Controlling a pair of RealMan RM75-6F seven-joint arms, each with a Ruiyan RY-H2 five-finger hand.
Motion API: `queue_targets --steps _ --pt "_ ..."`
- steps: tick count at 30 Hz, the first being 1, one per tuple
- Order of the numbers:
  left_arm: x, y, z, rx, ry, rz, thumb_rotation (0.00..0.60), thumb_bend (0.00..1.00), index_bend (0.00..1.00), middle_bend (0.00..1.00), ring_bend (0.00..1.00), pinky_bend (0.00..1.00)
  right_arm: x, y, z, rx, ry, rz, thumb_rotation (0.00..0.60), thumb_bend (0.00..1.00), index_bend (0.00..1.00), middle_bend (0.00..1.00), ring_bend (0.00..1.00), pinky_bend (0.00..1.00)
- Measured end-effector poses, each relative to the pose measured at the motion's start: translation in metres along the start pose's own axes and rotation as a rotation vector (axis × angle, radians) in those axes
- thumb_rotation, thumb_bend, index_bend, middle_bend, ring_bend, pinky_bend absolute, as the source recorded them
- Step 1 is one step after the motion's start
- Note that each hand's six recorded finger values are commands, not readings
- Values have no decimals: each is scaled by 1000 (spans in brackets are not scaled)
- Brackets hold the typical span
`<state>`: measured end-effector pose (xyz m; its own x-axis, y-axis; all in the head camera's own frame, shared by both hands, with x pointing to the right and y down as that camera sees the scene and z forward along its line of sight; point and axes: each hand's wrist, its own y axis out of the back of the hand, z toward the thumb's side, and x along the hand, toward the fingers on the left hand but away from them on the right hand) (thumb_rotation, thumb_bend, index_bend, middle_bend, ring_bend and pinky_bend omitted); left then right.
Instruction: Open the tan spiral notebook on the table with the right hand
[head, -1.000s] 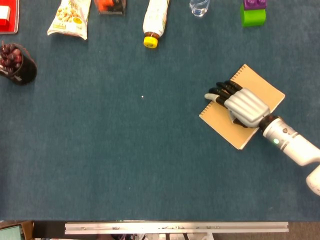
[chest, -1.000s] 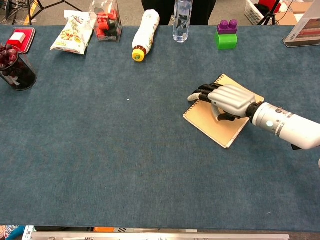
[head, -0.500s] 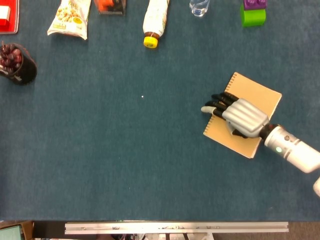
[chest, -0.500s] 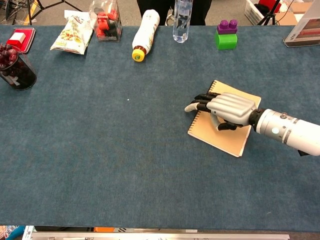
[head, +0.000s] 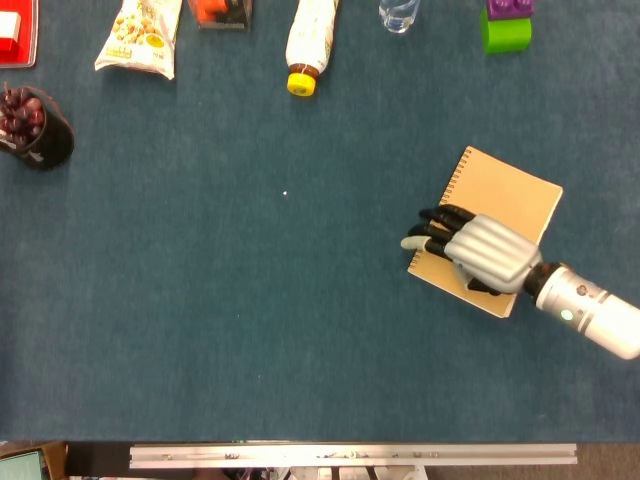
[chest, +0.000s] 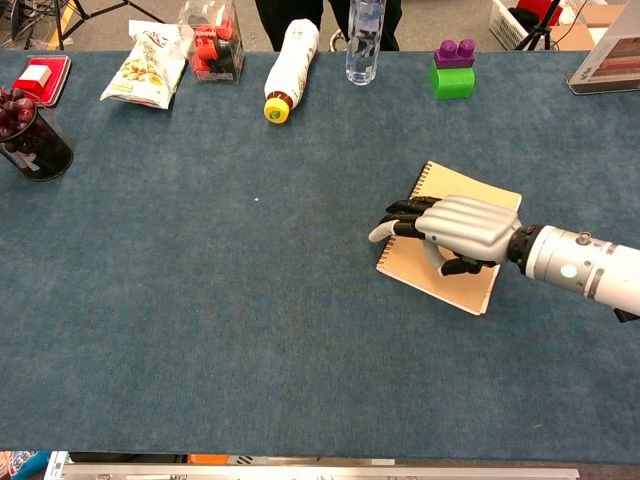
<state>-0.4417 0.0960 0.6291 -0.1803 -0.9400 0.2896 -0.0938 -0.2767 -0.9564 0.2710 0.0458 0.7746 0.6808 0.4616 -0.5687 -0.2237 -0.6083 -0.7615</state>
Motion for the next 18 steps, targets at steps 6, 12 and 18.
queue_targets --steps 6,12,18 --pt "0 0 0 2 -1 -1 600 241 475 303 246 376 2 4 -9 16 -28 -18 600 1000 190 179 41 103" --pt "0 -1 1 7 0 -3 600 241 475 303 246 376 3 2 -15 14 -47 -13 600 1000 190 179 41 103" --pt "0 -1 0 3 2 -2 600 241 475 303 246 376 3 -3 -12 9 -35 0 600 1000 190 179 41 103"
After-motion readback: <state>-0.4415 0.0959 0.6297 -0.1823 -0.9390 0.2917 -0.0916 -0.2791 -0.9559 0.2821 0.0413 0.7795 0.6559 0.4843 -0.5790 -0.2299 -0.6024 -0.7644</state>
